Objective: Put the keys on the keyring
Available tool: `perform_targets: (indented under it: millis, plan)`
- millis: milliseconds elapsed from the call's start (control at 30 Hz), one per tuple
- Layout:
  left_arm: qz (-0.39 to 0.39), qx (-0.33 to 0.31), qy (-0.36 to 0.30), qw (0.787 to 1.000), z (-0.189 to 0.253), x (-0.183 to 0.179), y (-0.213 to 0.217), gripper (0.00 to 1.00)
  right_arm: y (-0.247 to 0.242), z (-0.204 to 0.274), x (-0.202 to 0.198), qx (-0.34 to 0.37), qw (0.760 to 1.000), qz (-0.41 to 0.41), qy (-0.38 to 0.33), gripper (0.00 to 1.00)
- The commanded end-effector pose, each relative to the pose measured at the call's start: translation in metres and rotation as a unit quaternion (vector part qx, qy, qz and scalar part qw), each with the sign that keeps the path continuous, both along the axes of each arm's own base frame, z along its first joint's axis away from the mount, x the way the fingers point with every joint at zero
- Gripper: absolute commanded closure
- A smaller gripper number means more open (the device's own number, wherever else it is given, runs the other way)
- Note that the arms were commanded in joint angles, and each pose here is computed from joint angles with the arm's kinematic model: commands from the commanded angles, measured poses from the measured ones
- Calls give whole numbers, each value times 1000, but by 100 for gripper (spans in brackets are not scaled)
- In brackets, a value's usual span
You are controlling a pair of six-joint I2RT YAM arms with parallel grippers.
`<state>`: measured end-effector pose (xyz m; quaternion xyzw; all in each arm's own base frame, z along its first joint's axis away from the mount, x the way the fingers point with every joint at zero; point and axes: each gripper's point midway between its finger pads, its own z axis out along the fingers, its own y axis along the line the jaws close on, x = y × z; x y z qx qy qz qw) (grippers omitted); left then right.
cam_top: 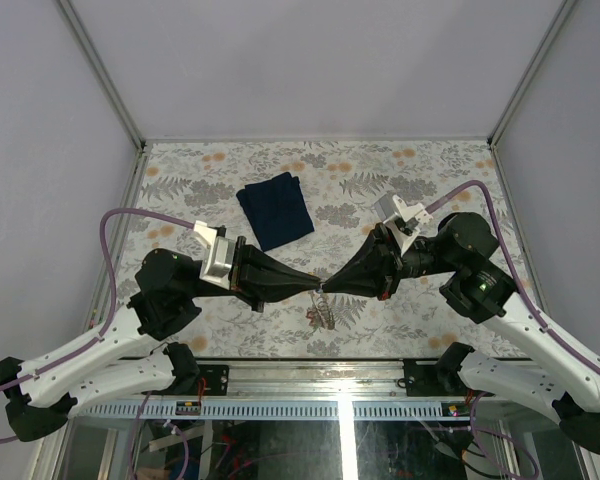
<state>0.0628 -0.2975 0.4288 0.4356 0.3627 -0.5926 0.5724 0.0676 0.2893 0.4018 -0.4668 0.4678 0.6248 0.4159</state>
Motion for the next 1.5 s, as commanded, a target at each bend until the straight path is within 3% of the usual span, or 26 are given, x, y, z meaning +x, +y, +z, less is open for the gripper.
perform_targets:
  millis: [0, 800, 1200, 1467]
  plan:
    - [-14, -33, -28, 999, 23, -11, 10, 100, -5, 26, 2, 38, 999, -30, -19, 100]
    - [-15, -25, -27, 999, 19, -10, 8, 100, -15, 40, 8, 59, 995, -79, -18, 100]
    - [5, -35, -20, 999, 24, -3, 8, 100, -12, 23, -21, 14, 999, 35, -23, 100]
    - [6, -32, -17, 999, 23, 0, 5, 100, -14, 24, -21, 18, 999, 28, -30, 100]
